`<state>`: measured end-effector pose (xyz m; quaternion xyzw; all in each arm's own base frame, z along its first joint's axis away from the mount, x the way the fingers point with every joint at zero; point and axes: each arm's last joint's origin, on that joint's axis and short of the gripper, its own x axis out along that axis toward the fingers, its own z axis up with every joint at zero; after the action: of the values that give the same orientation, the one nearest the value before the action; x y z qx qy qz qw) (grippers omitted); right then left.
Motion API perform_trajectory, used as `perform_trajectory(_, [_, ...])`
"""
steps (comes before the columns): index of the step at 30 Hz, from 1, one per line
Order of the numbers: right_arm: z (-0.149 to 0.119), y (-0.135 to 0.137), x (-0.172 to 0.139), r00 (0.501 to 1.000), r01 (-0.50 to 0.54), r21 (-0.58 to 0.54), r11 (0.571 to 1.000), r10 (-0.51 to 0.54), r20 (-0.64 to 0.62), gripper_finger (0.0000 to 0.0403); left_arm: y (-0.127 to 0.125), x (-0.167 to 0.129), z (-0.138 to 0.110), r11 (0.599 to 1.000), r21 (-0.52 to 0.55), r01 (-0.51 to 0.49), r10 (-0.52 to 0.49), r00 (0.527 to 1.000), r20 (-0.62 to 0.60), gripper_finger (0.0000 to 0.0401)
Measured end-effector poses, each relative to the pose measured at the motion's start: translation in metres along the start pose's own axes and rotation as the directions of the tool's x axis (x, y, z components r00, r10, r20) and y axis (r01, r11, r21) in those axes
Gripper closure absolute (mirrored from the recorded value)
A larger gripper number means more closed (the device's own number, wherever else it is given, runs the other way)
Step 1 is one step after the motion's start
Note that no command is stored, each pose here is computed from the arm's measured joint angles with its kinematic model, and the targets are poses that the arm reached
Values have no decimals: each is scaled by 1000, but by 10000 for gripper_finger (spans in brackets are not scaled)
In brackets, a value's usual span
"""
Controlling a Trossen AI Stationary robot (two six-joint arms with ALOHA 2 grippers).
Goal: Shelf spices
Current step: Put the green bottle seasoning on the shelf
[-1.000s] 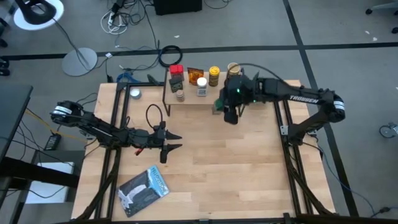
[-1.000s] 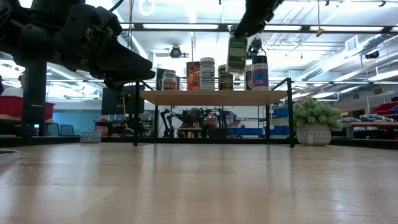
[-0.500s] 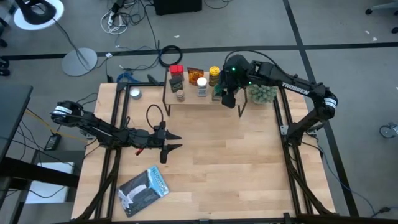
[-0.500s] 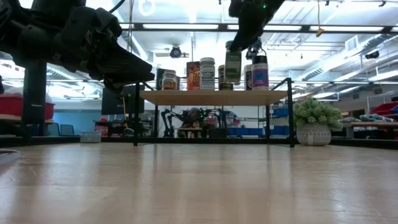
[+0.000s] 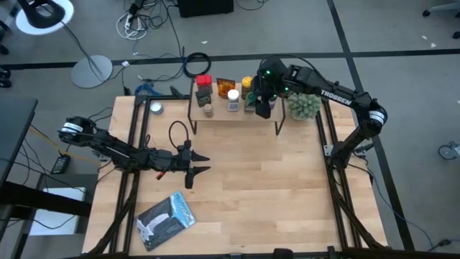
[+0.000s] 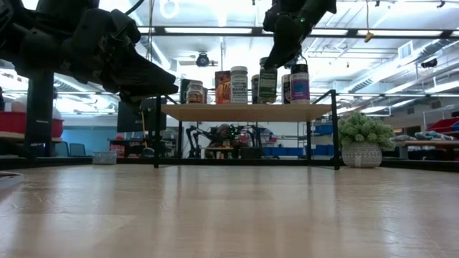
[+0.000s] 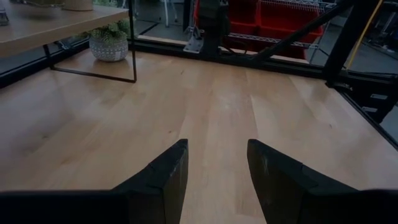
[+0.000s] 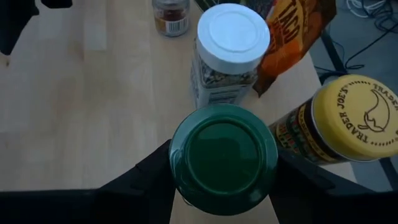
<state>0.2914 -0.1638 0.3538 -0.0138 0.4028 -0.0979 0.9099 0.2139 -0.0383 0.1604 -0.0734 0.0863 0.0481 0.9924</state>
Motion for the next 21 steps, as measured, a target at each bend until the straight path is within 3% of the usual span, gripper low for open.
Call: perform_trajectory(21, [0, 0, 0, 1000, -10, 0, 1000, 10, 2, 176, 0, 0, 0, 1000, 4, -3, 3, 1000, 2, 232])
